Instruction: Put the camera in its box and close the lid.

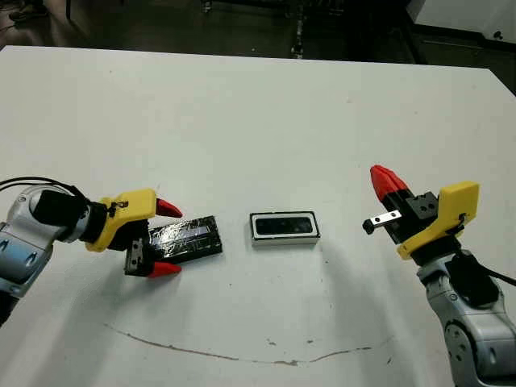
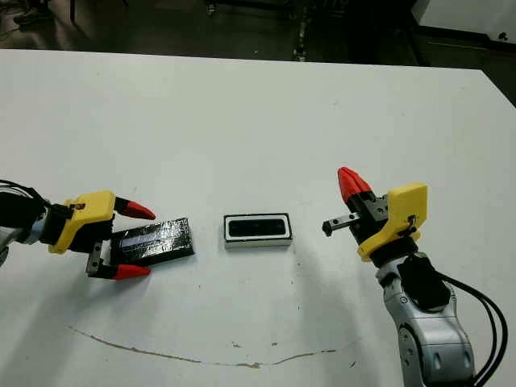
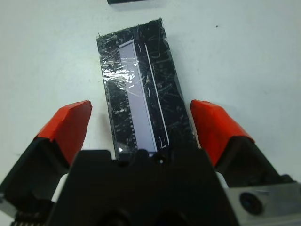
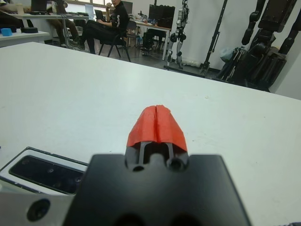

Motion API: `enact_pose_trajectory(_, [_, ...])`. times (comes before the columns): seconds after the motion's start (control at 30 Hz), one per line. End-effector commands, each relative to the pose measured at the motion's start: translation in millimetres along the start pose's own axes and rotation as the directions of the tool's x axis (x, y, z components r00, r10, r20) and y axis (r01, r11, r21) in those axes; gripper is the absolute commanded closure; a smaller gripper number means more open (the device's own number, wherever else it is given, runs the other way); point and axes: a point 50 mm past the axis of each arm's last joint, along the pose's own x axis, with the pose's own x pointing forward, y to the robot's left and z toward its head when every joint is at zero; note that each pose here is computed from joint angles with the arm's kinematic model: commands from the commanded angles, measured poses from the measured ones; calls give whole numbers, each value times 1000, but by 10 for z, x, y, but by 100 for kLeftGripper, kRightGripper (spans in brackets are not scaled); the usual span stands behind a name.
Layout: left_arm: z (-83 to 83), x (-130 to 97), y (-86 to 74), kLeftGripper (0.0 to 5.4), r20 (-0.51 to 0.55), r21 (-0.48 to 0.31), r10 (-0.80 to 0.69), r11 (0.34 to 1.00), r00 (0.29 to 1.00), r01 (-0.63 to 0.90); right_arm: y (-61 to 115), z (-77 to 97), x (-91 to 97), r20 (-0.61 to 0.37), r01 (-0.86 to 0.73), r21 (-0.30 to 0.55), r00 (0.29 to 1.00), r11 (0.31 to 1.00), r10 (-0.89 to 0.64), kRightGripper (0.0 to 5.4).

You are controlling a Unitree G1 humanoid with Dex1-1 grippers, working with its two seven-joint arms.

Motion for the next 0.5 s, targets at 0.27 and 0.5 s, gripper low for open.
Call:
enact_pose_trajectory(0.27, [-146,10,-54,178,-78,-43,3,999,997,-6,-2,-17,-33,-34,29,-5,999,1000,-29,540])
enact_pose_trajectory(0.5, [-127,21,-81,223,-55,-45,29,998,998,-32,-20,-37,-30,-22,10,13,1000,1000,-9,540])
